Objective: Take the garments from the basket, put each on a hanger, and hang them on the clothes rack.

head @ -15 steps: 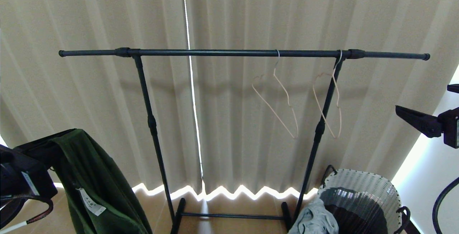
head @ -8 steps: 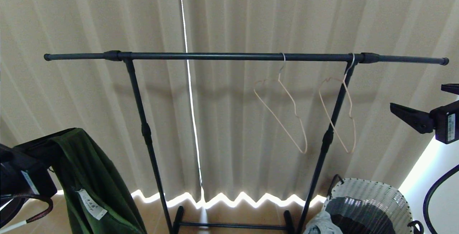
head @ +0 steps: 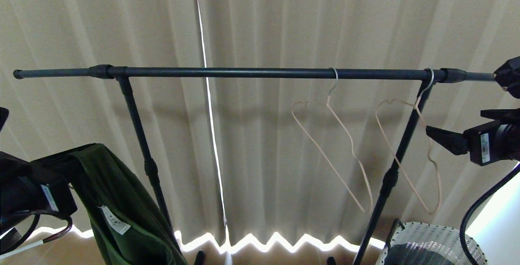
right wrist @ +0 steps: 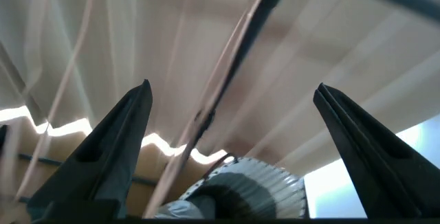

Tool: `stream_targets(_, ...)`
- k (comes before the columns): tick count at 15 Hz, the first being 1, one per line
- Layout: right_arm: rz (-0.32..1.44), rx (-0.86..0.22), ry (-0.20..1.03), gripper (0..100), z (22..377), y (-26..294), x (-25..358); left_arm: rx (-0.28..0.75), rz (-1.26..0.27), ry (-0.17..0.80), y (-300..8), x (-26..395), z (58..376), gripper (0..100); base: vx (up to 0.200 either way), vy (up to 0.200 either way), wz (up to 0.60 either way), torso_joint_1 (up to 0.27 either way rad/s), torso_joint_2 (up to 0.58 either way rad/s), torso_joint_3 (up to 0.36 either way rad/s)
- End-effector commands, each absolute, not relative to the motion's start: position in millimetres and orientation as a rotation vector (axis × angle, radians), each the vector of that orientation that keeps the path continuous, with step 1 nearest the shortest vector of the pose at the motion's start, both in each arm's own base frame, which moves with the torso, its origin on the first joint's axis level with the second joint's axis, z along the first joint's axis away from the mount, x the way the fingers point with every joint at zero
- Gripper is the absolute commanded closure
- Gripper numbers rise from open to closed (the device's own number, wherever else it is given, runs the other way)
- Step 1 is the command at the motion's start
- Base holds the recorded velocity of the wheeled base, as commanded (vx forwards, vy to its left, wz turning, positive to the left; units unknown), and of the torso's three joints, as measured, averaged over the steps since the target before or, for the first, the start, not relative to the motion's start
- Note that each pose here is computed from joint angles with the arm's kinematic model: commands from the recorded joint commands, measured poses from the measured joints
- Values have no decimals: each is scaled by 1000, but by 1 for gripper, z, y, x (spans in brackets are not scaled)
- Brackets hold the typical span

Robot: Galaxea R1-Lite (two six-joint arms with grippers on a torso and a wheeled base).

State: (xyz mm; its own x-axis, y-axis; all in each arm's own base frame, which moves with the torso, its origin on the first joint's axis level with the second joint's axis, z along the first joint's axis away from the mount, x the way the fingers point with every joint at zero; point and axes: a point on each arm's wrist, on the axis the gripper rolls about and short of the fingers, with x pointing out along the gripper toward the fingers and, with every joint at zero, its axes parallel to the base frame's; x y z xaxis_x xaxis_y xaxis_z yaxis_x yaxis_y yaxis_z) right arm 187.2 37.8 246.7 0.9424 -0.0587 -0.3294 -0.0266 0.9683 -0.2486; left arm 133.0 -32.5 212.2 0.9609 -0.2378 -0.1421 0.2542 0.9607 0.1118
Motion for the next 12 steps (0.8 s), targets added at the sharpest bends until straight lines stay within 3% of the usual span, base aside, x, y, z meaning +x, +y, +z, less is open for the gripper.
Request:
stream_targets(1, -49, -223, 446, 0, 227, 38, 210, 136, -252, 169, -35, 142, 206, 100, 0, 0, 0, 0, 0, 0)
stream_targets(9, -126, -164, 558, 0, 209, 38, 217, 135, -252, 172, -42, 172, 196, 100, 0, 0, 0, 0, 0, 0)
stream_targets(12, -154, -74, 602, 0, 203, 39, 216, 134, -253, 160, -42, 171, 197, 100, 0, 0, 0, 0, 0, 0)
